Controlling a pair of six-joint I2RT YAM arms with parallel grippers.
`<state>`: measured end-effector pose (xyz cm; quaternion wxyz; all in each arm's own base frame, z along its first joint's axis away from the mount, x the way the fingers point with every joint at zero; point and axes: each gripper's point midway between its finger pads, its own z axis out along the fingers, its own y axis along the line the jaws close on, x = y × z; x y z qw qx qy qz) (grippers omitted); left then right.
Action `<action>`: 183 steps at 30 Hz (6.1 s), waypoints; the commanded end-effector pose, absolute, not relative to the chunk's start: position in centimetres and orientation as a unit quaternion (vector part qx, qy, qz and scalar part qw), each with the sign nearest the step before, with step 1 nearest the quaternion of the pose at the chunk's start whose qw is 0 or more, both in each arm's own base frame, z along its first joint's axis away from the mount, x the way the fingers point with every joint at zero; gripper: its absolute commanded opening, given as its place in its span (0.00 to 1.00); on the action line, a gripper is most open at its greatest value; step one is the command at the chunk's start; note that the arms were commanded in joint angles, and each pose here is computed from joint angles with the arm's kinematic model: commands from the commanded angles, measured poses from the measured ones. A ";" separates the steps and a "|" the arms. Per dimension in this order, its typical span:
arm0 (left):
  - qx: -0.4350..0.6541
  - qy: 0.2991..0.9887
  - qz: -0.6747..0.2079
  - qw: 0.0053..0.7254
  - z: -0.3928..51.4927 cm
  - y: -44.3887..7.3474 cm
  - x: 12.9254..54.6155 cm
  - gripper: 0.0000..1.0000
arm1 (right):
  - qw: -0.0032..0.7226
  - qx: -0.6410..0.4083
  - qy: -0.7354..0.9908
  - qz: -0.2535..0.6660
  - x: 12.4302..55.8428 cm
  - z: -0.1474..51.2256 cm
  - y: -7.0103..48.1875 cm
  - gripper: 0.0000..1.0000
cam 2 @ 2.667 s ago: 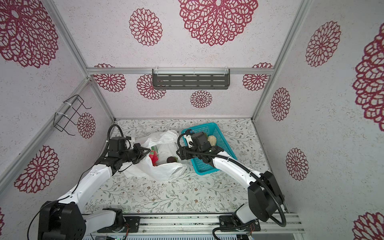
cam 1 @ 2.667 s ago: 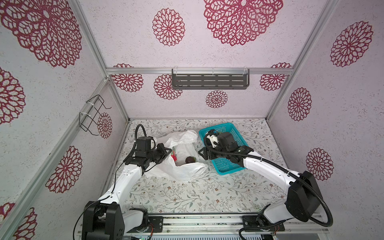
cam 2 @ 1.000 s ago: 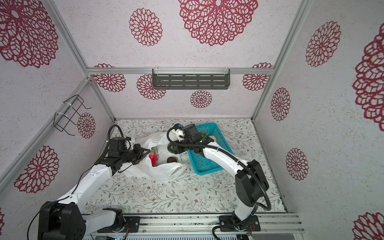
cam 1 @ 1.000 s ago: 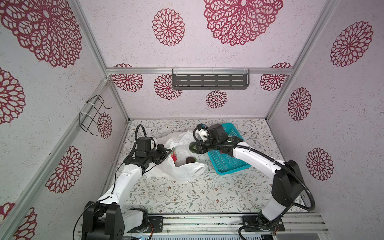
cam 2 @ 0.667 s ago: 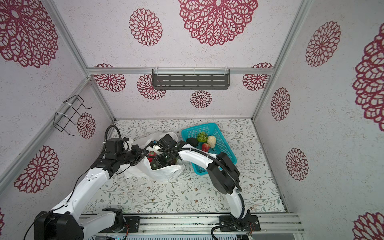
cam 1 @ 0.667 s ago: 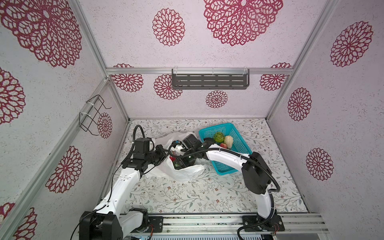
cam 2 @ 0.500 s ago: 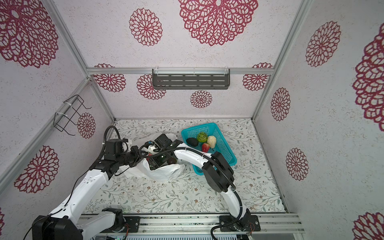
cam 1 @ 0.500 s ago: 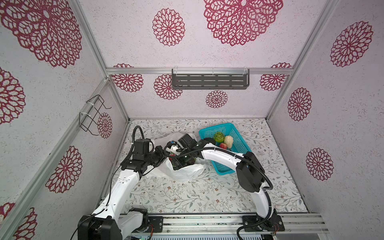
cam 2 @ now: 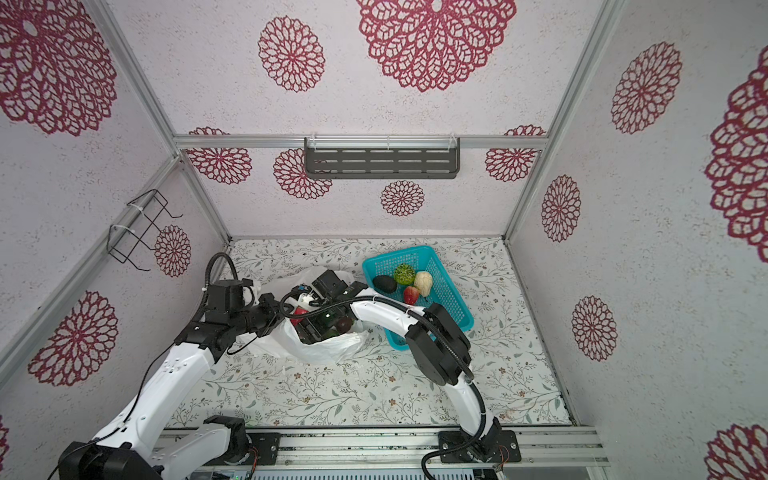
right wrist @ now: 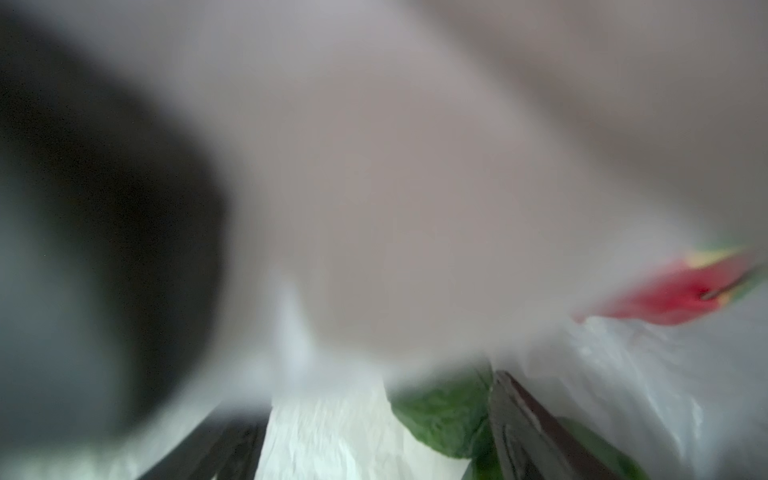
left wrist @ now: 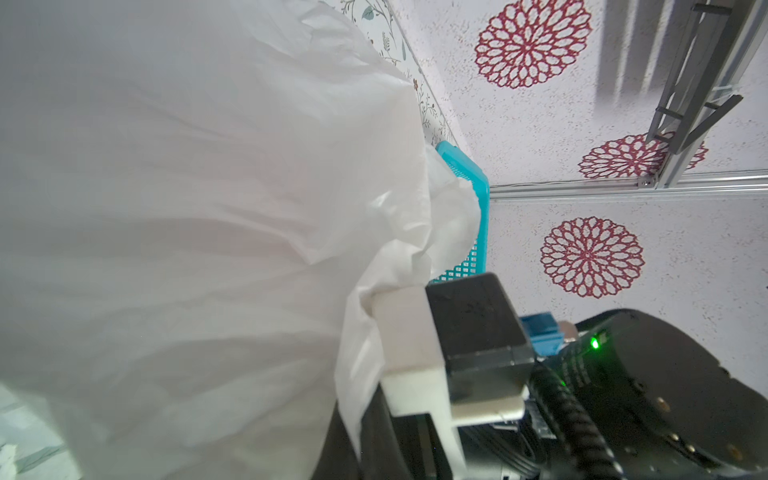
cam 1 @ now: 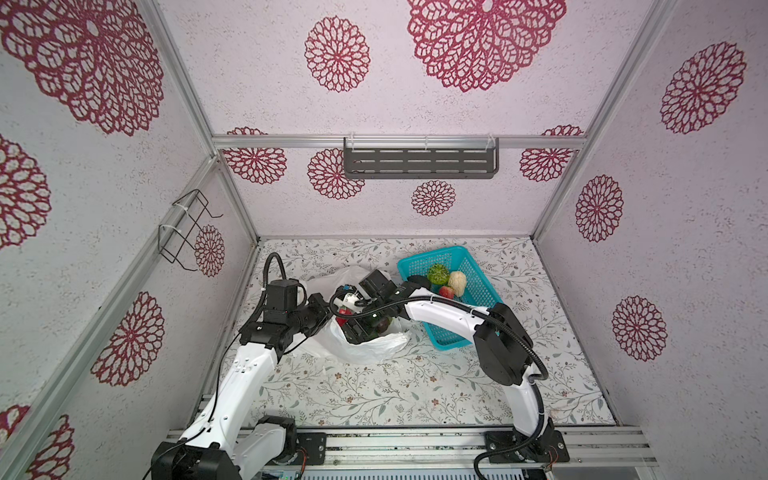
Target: Place the fruits into the plastic bag
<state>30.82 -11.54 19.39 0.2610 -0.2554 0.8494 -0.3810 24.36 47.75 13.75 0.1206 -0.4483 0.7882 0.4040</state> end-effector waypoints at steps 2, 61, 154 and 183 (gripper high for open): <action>-0.266 0.846 -0.366 0.281 20.0 -10.8 30.8 0.00 | 0.181 -0.442 0.764 0.434 24.8 20.5 46.3 0.83; -0.265 0.856 -0.360 0.259 17.2 -11.3 32.6 0.00 | 0.288 -0.234 0.856 0.359 32.6 19.5 31.0 0.39; -0.269 0.861 -0.349 0.254 16.4 -11.3 32.5 0.00 | 0.280 0.397 0.845 0.221 49.4 6.4 11.6 0.45; -0.263 0.855 -0.358 0.266 17.0 -11.5 32.4 0.00 | 0.193 -0.236 0.825 0.476 32.0 18.9 39.0 0.35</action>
